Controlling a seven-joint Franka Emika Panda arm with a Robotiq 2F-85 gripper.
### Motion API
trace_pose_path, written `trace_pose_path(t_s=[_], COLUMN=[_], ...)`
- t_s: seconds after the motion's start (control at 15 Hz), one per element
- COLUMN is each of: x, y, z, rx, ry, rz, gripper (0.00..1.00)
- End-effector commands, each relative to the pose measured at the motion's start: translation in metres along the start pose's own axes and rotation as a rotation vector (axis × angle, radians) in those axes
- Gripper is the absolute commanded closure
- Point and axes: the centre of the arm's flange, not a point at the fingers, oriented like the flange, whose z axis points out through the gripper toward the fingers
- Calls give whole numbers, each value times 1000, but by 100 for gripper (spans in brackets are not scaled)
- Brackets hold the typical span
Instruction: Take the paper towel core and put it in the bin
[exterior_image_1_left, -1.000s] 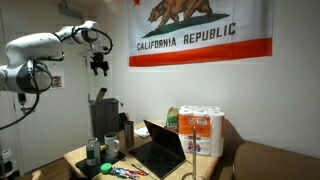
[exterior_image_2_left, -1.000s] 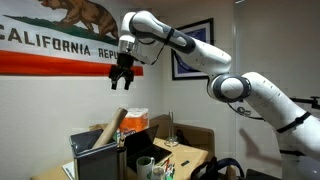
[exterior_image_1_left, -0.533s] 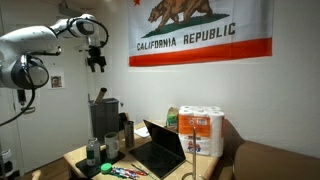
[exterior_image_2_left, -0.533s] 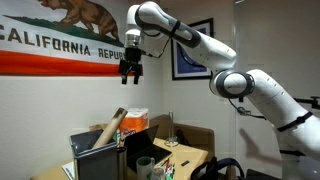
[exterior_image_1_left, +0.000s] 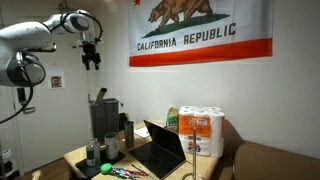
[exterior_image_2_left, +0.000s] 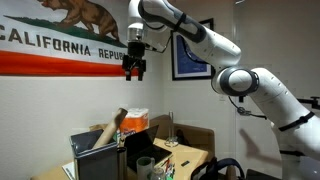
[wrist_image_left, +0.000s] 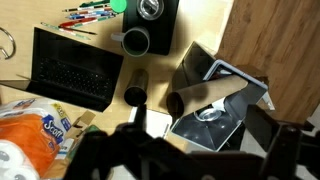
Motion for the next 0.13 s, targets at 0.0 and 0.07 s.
trace_pose_path(t_s=[0.0,0.07], x=[1,2], y=[0,1], z=[1,3], rx=[0,-1], ry=[-2,-4], rz=[0,1], gripper=[0,0])
